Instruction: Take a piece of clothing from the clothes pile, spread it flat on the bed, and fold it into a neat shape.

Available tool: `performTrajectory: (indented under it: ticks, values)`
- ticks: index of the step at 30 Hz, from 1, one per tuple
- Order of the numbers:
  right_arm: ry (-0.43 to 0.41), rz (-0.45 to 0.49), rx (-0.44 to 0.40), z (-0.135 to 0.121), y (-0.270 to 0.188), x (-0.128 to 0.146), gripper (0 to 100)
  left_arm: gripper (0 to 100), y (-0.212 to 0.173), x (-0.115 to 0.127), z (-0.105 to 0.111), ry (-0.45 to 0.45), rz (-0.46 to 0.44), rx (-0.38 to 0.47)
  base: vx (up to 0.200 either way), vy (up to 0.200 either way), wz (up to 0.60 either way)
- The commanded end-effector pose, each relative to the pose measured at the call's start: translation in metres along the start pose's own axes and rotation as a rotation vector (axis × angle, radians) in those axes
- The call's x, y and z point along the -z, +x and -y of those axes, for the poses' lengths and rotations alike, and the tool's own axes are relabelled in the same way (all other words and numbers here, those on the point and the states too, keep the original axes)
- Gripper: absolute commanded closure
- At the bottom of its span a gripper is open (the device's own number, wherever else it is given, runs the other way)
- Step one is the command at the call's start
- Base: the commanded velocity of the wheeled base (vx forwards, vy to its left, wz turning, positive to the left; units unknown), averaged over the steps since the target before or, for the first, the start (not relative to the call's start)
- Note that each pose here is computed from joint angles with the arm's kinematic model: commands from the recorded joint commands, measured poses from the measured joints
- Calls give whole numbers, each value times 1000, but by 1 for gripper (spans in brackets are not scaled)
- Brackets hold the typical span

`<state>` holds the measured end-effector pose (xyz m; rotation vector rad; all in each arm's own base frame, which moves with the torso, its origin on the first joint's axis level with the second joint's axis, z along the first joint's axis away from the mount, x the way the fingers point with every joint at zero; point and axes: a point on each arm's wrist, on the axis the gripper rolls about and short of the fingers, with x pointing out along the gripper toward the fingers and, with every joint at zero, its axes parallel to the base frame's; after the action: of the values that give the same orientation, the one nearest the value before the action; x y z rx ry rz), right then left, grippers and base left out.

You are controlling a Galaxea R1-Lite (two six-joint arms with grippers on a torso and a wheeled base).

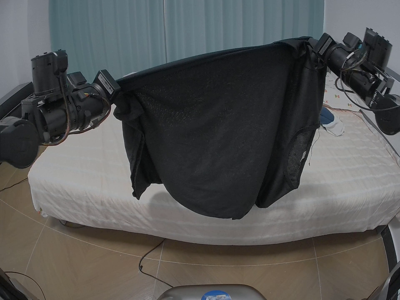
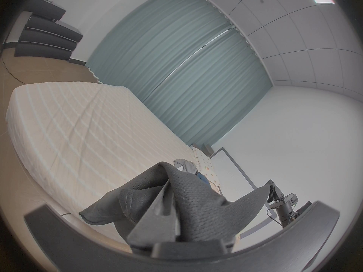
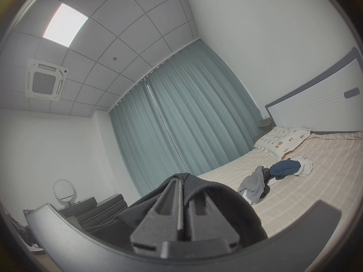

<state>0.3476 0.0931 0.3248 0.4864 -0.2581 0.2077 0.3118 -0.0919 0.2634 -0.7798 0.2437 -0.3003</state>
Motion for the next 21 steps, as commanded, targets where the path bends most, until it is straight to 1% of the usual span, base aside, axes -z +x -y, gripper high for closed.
performTrajectory:
  ticks: [1, 2, 6, 10, 11, 12, 13, 15, 16, 21]
  values:
    - [-6, -42, 28, 16, 30, 43, 100, 100, 34, 12, -22, -8, -43, -58, 200, 0, 0]
    - [-8, -47, 30, 17, 30, 45, 100, 100, 36, 12, -23, -10, -45, -60, 200, 0, 0]
    - [-11, -66, 35, 25, 39, 68, 100, 100, 50, 18, -31, -12, -62, -78, 200, 0, 0]
    - [-15, -106, 51, 35, 46, 92, 100, 100, 62, 21, -41, -15, -69, -100, 200, 0, 0]
    - [-15, -106, 51, 35, 46, 92, 100, 100, 62, 21, -41, -15, -69, -100, 200, 0, 0]
    - [-16, -114, 56, 40, 49, 104, 100, 100, 69, 23, -46, -16, -75, -110, 200, 0, 0]
    - [-18, -115, 56, 42, 51, 110, 100, 100, 73, 25, -50, -17, -81, -116, 200, 0, 0]
    - [-18, -118, 58, 43, 52, 113, 100, 100, 75, 27, -51, -17, -85, -119, 200, 0, 0]
    - [-25, -123, 60, 49, 55, 127, 100, 100, 85, 33, -59, -18, -100, -134, 200, 0, 0]
    - [-30, -161, 77, 60, 59, 152, 100, 100, 109, 49, -78, -24, -134, -171, 200, 0, 0]
